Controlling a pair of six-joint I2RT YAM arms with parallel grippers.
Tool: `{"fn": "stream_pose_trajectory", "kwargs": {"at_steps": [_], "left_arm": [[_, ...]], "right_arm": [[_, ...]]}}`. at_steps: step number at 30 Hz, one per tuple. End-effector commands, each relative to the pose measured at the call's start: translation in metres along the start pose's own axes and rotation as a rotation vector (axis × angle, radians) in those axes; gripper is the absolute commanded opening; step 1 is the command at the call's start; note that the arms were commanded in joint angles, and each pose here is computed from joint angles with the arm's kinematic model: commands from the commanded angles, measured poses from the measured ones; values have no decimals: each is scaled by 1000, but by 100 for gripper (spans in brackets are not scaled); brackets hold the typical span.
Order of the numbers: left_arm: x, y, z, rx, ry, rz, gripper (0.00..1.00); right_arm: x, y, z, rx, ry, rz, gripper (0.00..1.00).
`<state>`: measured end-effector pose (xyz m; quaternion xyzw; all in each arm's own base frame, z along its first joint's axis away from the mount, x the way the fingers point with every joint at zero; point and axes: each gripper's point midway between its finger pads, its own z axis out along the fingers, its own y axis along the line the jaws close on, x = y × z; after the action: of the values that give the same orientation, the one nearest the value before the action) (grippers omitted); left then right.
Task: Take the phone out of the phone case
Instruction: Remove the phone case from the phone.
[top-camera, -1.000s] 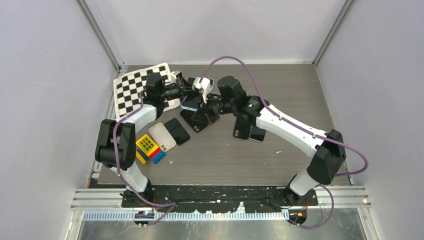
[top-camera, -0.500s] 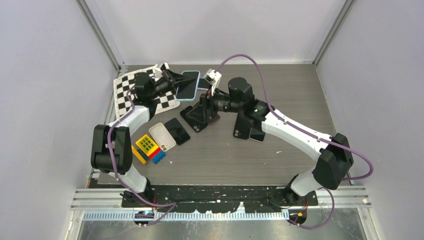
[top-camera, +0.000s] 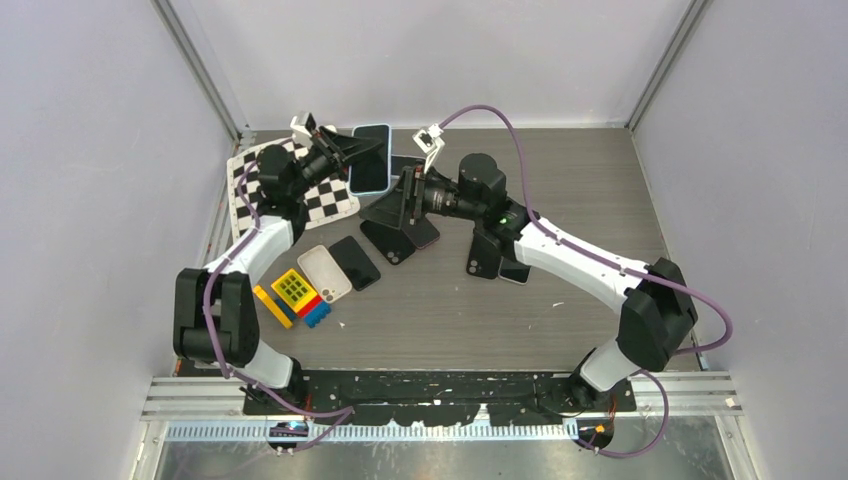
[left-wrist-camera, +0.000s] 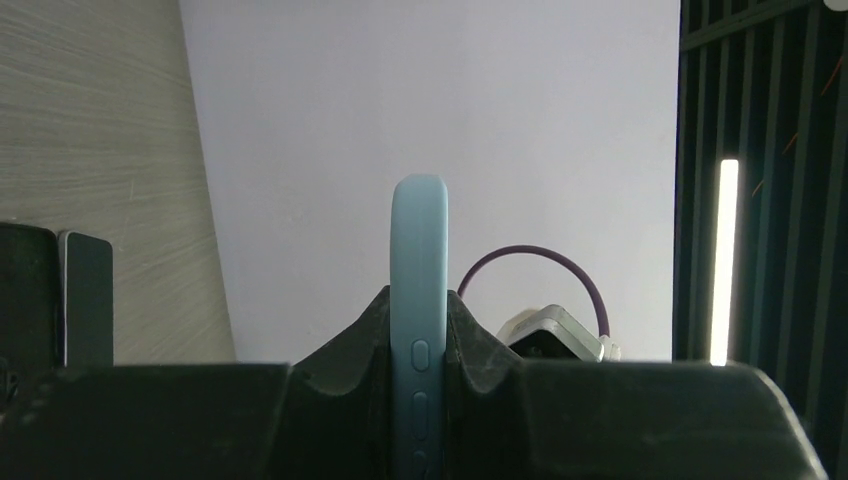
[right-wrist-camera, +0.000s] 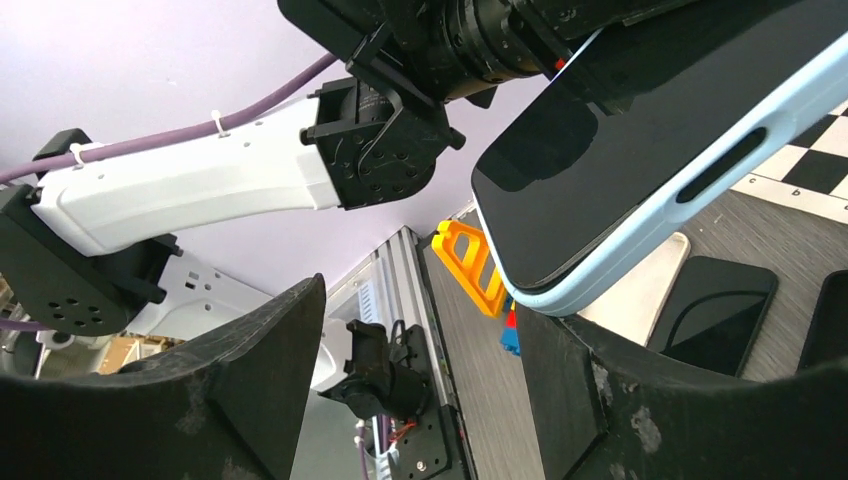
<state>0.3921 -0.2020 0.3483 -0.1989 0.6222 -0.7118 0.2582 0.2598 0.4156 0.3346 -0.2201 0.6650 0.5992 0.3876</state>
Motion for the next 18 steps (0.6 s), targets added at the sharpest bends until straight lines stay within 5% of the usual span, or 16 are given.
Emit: {"fn": "stream_pose_trajectory", "kwargs": {"at_steps": [1,9,18], "left_arm": [[11,-37,-8,96,-12,106,0],[12,-43,-10,106,-16,107,0],[15,-50,-12,118,-9,111,0]], "right_arm": [[-33,13,3,-47,-118,14,75],[-35,6,0,-39,-156,45,56],[-58,-18,-11,-5,-259,168,65]]}}
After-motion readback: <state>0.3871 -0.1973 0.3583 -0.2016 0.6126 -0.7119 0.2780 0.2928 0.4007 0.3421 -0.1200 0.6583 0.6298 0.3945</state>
